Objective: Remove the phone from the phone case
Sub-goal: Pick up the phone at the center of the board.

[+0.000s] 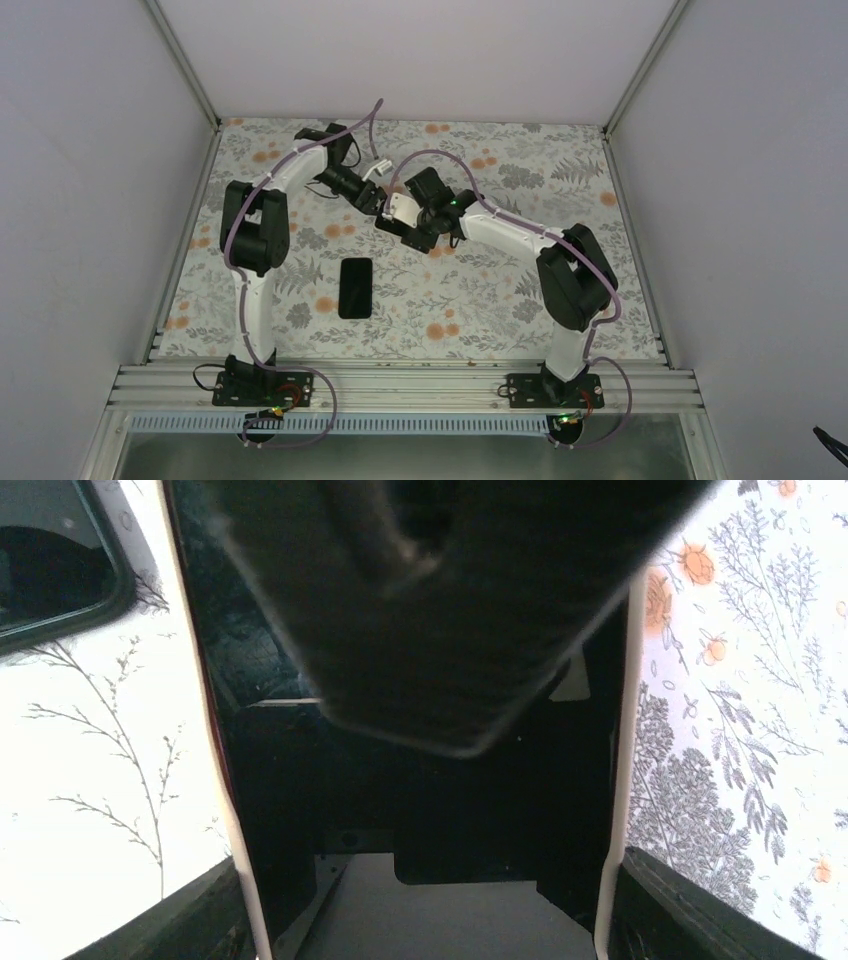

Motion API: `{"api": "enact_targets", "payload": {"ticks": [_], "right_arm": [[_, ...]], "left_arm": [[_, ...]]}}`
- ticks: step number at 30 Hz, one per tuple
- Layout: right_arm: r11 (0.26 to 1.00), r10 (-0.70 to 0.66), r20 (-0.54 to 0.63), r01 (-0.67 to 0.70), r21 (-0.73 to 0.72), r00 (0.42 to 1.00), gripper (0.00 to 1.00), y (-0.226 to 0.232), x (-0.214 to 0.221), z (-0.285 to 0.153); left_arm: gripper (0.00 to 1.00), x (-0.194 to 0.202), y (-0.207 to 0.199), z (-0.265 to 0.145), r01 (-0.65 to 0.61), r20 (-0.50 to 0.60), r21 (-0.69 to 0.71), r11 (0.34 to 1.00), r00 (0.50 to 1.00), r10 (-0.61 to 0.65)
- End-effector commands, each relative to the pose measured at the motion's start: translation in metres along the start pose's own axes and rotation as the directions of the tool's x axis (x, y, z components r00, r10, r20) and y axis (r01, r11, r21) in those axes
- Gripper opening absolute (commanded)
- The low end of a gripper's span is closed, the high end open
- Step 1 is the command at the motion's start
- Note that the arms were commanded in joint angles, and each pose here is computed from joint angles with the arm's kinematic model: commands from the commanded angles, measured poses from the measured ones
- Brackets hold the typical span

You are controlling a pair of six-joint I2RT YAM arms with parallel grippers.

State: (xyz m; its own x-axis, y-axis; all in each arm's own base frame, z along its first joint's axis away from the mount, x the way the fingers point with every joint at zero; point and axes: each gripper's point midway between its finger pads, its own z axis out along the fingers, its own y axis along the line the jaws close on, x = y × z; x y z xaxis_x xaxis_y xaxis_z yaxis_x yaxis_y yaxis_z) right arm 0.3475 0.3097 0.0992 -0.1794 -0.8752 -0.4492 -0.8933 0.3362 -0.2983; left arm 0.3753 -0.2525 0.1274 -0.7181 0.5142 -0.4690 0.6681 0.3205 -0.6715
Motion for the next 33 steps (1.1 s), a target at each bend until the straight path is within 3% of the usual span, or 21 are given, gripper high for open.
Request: {"api": "enact_targets", "payload": {"ticks": [1,7,14,17,21,26,29,33], "right_arm": [[0.996,0.022,0.074,-0.029,0.089,0.997,0.53,-0.021,-0.03,-0.005],[0.993,0.029,0.094,-0.04,0.114,0.995,0.52,-0.028,-0.038,-0.012],[0.993,0.027,0.105,-0.039,0.115,0.994,0.53,-0.026,-0.043,-0.02],[0.993,0.022,0.112,-0.035,0.112,0.993,0.6,-0.024,-0.044,-0.025],[0.998,0.0,0.09,-0.006,0.062,0.996,0.85,-0.013,-0.035,-0.037],[0.999,-0.008,0.125,0.014,-0.047,0.992,0.94,-0.004,-0.005,-0.088],[0.993,0.04,0.215,-0.016,-0.115,0.976,0.94,-0.014,0.014,-0.123],[0.986,0.086,0.313,-0.036,-0.163,0.946,0.91,-0.027,0.035,-0.143]], "left_arm": [[0.64,0.005,-0.019,0.009,0.016,-0.03,0.112,0.994,0.999,-0.013],[0.57,0.012,-0.015,0.013,0.03,-0.046,0.095,0.995,0.999,-0.025],[0.15,-0.001,-0.017,0.008,0.012,-0.02,0.1,0.995,1.0,-0.01],[0.03,-0.006,-0.019,0.006,-0.003,-0.009,0.1,0.995,1.0,0.003],[0.02,-0.016,-0.023,-0.002,-0.057,0.008,0.073,0.996,0.998,0.057],[0.02,-0.023,-0.039,-0.025,-0.239,-0.006,-0.025,0.971,0.971,0.239],[0.02,-0.03,-0.053,-0.042,-0.392,-0.016,-0.132,0.91,0.919,0.393],[0.02,-0.041,-0.092,-0.069,-0.597,0.011,-0.273,0.755,0.782,0.623]]}}
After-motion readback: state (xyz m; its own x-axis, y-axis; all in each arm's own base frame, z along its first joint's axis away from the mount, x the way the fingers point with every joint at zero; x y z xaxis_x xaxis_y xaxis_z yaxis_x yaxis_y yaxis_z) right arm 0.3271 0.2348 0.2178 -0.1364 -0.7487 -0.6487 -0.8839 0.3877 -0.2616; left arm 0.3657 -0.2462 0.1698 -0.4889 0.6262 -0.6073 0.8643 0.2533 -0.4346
